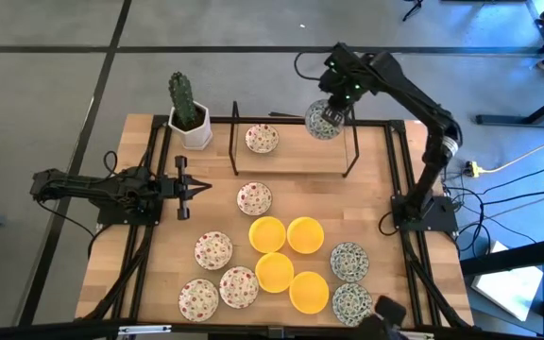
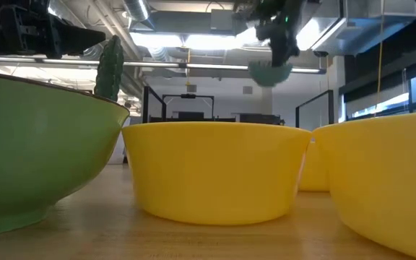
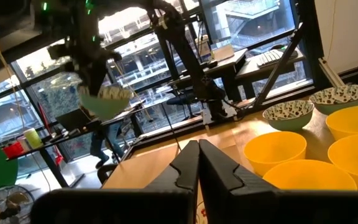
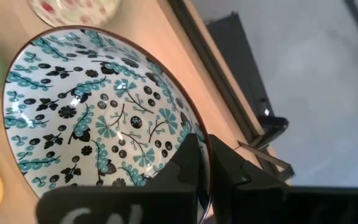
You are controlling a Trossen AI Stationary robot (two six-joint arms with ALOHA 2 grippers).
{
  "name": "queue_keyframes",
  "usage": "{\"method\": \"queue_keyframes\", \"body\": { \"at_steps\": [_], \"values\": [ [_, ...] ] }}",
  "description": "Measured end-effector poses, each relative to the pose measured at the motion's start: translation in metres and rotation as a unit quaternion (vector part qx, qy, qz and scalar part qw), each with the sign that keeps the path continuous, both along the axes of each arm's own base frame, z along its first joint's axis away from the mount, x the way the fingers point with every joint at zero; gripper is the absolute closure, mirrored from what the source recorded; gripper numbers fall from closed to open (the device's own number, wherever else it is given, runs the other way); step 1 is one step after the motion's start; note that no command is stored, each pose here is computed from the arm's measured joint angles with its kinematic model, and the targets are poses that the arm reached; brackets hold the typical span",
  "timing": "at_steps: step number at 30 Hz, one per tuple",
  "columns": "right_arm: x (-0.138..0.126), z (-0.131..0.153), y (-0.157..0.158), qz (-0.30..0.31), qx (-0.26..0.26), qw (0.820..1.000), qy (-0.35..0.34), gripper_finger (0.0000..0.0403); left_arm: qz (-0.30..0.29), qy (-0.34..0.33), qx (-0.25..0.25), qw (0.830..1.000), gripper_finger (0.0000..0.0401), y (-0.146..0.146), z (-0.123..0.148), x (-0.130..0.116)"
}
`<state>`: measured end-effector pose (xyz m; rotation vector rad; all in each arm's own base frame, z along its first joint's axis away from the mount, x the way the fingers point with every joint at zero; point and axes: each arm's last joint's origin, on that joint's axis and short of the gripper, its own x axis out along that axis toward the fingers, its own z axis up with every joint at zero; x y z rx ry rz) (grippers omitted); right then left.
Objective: Pick & Place Mini bowls
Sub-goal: Put the white blue patterned bowl on the shelf
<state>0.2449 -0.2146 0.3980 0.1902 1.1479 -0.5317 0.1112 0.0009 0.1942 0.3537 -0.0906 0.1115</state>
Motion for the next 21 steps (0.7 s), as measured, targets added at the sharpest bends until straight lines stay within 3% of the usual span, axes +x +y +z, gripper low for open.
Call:
{"method": "queue_keyframes", "body": {
  "at_steps": [7, 13, 21],
  "values": [
    [0.012, -0.041, -0.022, 0.019, 0.028, 0.999, 0.033, 0.0390, 0.000, 0.000, 0.000, 1.000, 0.0398, 0.000, 0.000, 0.000],
    [0.025, -0.063, -0.035, 0.023, 0.018, 0.999, 0.024, 0.0390, 0.000, 0.000, 0.000, 1.000, 0.0398, 0.000, 0.000, 0.000],
    [0.030, -0.095, -0.055, 0.024, 0.061, 0.996, 0.055, 0.0390, 0.000, 0.000, 0.000, 1.000, 0.0396, 0.000, 0.000, 0.000]
  ]
}}
